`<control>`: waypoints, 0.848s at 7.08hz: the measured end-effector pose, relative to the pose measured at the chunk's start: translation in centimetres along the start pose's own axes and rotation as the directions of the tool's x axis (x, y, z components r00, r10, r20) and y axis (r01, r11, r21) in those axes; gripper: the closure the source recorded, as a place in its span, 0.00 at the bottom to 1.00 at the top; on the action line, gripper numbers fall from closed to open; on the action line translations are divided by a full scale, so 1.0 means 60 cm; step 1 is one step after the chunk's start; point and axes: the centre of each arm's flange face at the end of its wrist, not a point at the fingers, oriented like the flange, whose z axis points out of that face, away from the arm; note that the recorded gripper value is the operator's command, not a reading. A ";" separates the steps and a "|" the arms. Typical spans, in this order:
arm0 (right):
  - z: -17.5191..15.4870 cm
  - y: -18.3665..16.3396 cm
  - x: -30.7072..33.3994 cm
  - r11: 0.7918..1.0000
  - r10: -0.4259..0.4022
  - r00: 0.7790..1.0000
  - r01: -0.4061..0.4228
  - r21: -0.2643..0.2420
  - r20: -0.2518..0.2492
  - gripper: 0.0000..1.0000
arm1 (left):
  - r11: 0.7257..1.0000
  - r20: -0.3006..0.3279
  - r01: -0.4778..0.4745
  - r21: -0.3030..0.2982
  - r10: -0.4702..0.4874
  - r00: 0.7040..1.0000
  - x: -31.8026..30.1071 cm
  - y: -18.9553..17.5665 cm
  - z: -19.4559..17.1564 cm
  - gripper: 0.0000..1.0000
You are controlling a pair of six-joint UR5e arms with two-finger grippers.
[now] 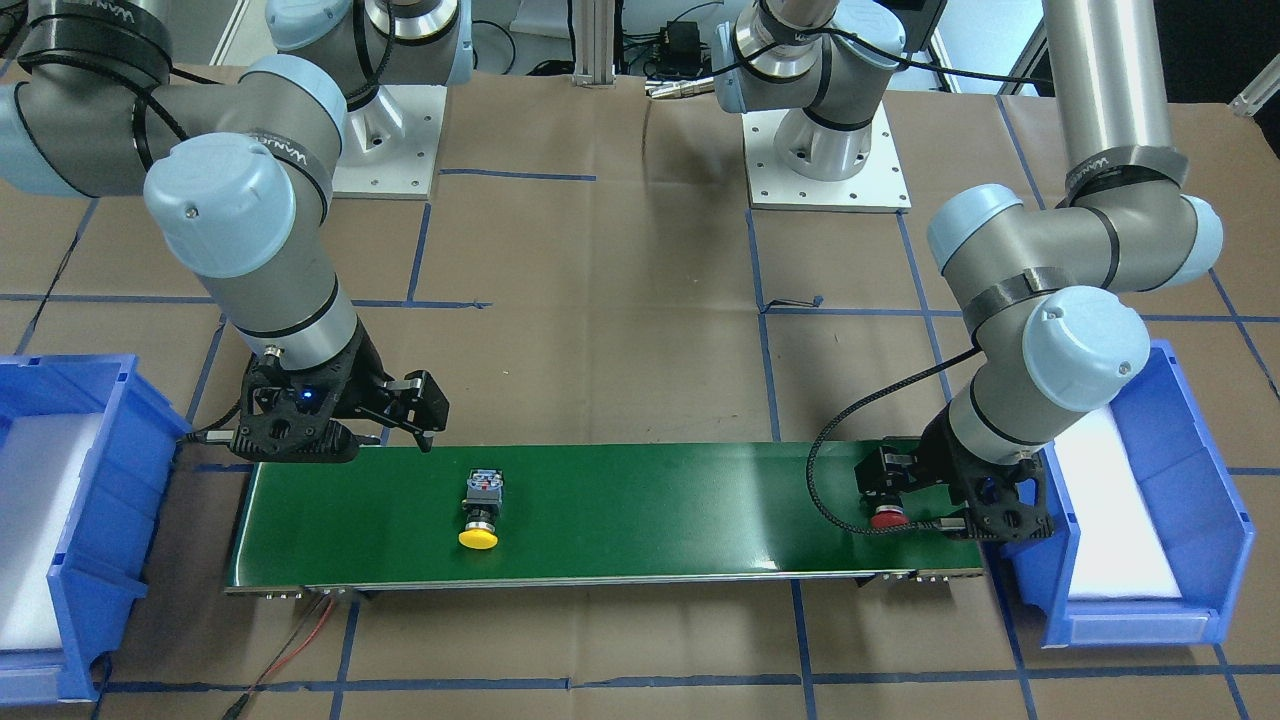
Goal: Transport two buttons from left to right
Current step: 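Release the red button on the belt while the right gripper moves toward the yellow button, then lower the right gripper onto the yellow button and grasp it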
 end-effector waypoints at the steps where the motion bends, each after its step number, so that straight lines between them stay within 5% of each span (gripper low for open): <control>1: 0.011 -0.015 0.000 1.000 0.013 1.000 -0.013 -0.001 -0.006 0.00 | 1.000 0.001 0.000 0.002 0.000 1.000 0.001 0.004 -0.034 0.00; 6: 0.060 -0.048 -0.005 0.997 0.077 0.997 -0.077 -0.021 -0.005 0.00 | 0.994 -0.006 0.080 -0.074 -0.081 0.997 0.068 0.104 -0.202 0.00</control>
